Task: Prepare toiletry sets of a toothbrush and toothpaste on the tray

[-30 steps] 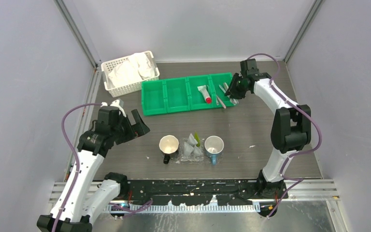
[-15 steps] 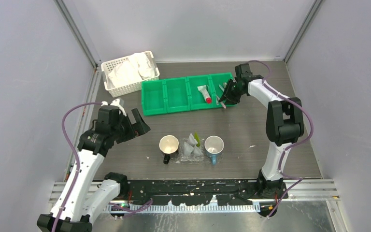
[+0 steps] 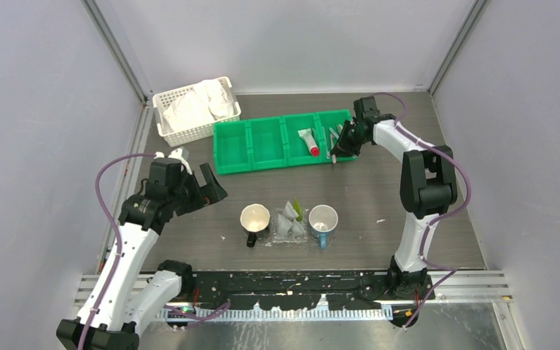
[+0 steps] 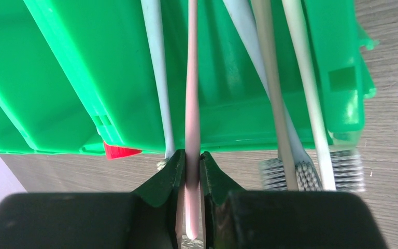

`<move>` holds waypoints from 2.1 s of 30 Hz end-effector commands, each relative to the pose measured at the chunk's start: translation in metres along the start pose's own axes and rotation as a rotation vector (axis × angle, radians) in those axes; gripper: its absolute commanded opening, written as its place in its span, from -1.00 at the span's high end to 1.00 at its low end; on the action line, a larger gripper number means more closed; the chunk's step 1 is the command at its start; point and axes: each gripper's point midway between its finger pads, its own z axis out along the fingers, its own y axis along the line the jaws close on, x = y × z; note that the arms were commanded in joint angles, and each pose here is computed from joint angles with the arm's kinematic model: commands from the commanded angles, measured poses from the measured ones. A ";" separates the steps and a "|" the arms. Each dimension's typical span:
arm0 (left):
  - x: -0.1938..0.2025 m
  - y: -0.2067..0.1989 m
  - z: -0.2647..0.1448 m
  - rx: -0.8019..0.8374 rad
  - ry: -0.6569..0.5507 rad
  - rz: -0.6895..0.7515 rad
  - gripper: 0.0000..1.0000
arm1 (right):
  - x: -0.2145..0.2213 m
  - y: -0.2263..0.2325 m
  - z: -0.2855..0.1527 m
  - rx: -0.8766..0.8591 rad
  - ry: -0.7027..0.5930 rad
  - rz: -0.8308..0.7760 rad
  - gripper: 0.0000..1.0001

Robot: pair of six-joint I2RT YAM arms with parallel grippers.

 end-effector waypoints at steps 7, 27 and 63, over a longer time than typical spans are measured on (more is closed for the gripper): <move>-0.015 -0.009 -0.004 0.034 -0.051 0.015 -1.00 | -0.023 0.035 -0.048 -0.092 -0.126 -0.046 0.93; -0.031 -0.051 -0.007 0.207 -0.049 -0.046 -1.00 | 0.124 0.148 -0.204 -0.482 -0.418 -0.653 0.98; -0.014 -0.068 -0.035 0.358 -0.066 -0.141 -0.89 | 0.261 0.239 -0.136 -0.390 -0.503 -0.968 0.98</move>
